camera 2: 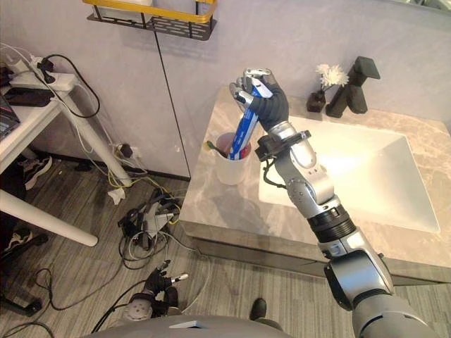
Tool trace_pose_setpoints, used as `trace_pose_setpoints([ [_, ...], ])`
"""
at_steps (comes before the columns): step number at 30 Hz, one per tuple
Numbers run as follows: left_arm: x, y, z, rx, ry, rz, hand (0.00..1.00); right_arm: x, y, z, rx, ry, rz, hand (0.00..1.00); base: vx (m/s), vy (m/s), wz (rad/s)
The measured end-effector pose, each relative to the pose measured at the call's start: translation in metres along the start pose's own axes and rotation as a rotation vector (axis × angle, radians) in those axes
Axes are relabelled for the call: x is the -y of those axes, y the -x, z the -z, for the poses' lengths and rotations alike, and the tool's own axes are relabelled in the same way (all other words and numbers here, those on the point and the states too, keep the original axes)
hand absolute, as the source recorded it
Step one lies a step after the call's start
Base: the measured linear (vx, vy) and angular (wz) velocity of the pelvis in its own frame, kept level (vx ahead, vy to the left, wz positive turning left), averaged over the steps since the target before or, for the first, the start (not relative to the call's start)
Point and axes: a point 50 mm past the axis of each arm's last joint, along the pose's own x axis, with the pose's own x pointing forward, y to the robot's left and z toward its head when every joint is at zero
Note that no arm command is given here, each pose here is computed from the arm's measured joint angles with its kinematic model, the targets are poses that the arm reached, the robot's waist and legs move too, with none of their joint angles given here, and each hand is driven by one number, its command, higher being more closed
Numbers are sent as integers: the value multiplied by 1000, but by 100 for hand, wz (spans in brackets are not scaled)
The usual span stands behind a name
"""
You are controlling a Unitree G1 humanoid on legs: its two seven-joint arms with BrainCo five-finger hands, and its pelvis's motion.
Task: Organize washtable
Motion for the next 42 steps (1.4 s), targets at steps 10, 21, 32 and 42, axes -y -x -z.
trace_pose_setpoints([
  [10,1,0,-2,7,5,1,0,-3,14,21,-86,-27,5,0,0,0,0],
  [21,2,1,-5,23,9,-2,0,-3,17,24,-93,-28,10,0,0,0,0],
  [32,1,1,-5,21,18,-8,0,-8,13,10,-24,-36,4,0,0,0,0],
  [42,1,2,-2,14,16,-11,0,3,12,-12,85,-20,57,0,0,0,0],
])
